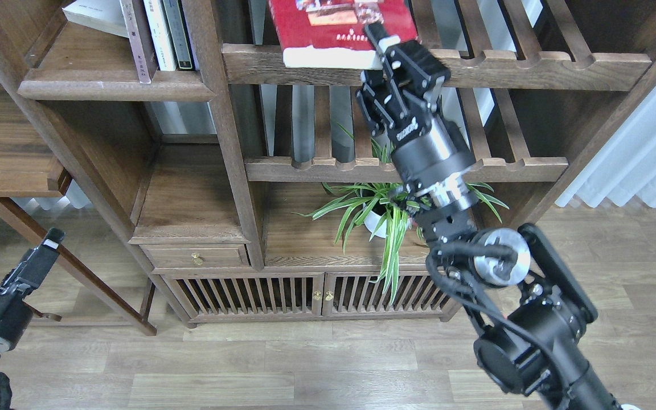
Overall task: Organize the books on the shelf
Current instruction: 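Pull the red book off the top shelf down toward the robot, then hold the red book low and raise the left gripper toward it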
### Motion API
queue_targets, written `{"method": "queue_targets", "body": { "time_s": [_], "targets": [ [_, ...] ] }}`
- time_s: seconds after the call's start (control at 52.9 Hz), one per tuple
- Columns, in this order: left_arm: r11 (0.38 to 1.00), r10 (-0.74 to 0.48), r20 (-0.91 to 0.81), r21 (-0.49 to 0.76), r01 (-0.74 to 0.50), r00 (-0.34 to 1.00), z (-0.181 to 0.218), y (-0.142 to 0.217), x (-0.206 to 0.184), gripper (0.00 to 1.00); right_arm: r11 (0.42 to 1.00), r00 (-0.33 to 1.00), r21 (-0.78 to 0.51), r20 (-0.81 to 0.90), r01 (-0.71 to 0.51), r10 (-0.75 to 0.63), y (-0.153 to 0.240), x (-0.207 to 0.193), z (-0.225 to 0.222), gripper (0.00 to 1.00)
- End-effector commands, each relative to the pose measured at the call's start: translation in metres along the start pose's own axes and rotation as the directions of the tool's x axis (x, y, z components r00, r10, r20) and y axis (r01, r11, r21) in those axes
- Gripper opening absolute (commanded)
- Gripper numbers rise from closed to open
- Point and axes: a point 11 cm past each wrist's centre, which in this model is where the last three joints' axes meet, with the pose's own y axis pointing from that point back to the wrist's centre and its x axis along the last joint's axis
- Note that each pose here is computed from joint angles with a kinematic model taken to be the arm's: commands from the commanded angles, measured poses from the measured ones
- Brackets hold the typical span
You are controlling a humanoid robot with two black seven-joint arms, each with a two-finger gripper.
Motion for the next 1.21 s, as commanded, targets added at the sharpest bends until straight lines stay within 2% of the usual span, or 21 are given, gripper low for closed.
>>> {"method": "queue_targets", "body": {
  "time_s": [0.0, 0.132, 0.151, 0.189, 0.264, 0.378, 0.605, 0.831, 0.982, 1.134, 1.19],
  "targets": [
    [1.000, 0.002, -0.014, -0.012, -0.002, 1.000, 0.001, -0.001, 0.000, 0.99, 0.999, 0.998, -0.004, 0.046, 0.045, -0.044, 0.022, 0.008, 0.010, 0.04],
    [0.999, 0.021, -0.054, -0.039, -0.023, 0.998, 0.006, -0.002, 0.004, 0.99, 0.996, 0.990, -0.034, 0.119, 0.078, -0.073, 0.049, 0.019, 0.035, 0.04],
    [0.998, 0.023, -0.064, -0.054, -0.026, 0.998, 0.009, -0.008, 0.004, 0.99, 0.996, 0.983, -0.046, 0.169, 0.080, -0.071, 0.067, 0.026, 0.052, 0.05],
    [0.998, 0.022, -0.073, -0.055, -0.026, 0.997, 0.006, -0.009, 0.003, 0.99, 0.995, 0.978, -0.050, 0.195, 0.083, -0.071, 0.076, 0.029, 0.061, 0.05],
    [0.998, 0.026, -0.091, -0.048, -0.030, 0.995, -0.003, -0.008, 0.003, 0.99, 0.998, 0.974, -0.062, 0.225, 0.030, -0.016, 0.094, 0.040, 0.073, 0.05],
    [0.998, 0.050, -0.094, -0.022, -0.052, 0.994, -0.013, -0.001, 0.009, 1.00, 0.997, 0.971, -0.061, 0.234, -0.037, 0.051, 0.117, 0.051, 0.077, 0.04],
    [0.993, 0.113, -0.139, -0.007, -0.115, 0.984, -0.029, 0.014, 0.025, 1.00, 0.992, 0.969, -0.099, 0.224, -0.080, 0.101, 0.135, 0.058, 0.085, 0.05],
    [0.992, 0.122, -0.259, 0.007, -0.124, 0.958, -0.055, 0.014, 0.017, 1.00, 0.964, 0.970, -0.176, 0.110, -0.197, 0.219, 0.162, 0.082, 0.064, 0.07],
    [0.992, 0.118, -0.390, 0.011, -0.124, 0.913, -0.072, 0.003, 0.003, 1.00, 0.940, 0.960, -0.252, 0.101, -0.230, 0.262, 0.171, 0.094, 0.068, 0.08],
    [0.999, 0.047, -0.462, 0.002, -0.052, 0.885, -0.075, -0.018, -0.028, 1.00, 0.927, 0.943, -0.252, 0.111, -0.280, 0.315, 0.181, 0.113, 0.072, 0.08],
    [1.000, 0.001, -0.502, 0.008, 0.004, 0.865, -0.080, -0.027, -0.051, 1.00, 0.908, 0.933, -0.295, 0.110, -0.298, 0.342, 0.186, 0.121, 0.079, 0.08]
  ]
}}
